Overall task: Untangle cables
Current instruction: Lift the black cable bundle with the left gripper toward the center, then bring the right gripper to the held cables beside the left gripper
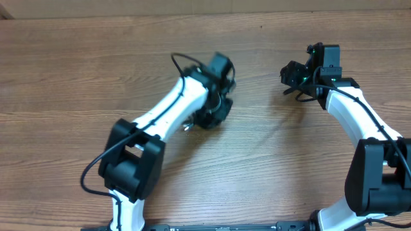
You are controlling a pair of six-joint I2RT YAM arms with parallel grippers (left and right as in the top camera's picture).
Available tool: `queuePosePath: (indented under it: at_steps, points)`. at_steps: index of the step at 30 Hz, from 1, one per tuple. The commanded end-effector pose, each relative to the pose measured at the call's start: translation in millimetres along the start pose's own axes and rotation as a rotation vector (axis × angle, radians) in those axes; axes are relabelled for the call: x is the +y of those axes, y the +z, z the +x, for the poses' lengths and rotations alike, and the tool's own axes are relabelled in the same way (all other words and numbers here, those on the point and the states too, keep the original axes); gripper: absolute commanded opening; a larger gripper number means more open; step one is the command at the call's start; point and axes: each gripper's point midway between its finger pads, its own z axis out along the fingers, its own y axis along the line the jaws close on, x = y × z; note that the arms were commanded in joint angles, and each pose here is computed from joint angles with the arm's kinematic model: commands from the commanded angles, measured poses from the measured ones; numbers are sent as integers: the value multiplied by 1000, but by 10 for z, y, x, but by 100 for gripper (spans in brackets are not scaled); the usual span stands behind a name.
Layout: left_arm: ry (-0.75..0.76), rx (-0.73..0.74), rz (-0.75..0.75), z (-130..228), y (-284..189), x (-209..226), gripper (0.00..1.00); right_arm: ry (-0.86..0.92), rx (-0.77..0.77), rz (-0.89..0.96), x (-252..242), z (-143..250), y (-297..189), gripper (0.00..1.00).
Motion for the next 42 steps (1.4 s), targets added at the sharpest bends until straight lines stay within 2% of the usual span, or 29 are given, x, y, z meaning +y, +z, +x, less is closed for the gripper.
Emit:
queuePosePath:
  at_steps: [1,8,14,22,28,32,36,42]
  points:
    - [33,-102,205,-351,-447,-160,4,-2,-23,-61,136,-134,-100,63]
    - [-4,-251,601,-653,-1128,-164,4,-12,48,-269,487,-25,-161,64]
    - [30,-364,774,-694,-1495,78,4,-35,112,-535,919,51,-352,64]
    - [98,-408,802,-630,-1583,173,4,19,175,-715,1206,79,-551,64]
    - [178,-457,888,-613,-1716,57,4,-24,208,-863,1464,127,-740,53]
    - [183,-459,898,-612,-1729,41,4,6,238,-865,1526,177,-744,39]
    - [186,-454,901,-607,-1722,12,4,-6,257,-880,1614,245,-761,34]
    - [181,-449,903,-601,-1713,13,4,-48,299,-960,1859,381,-877,33]
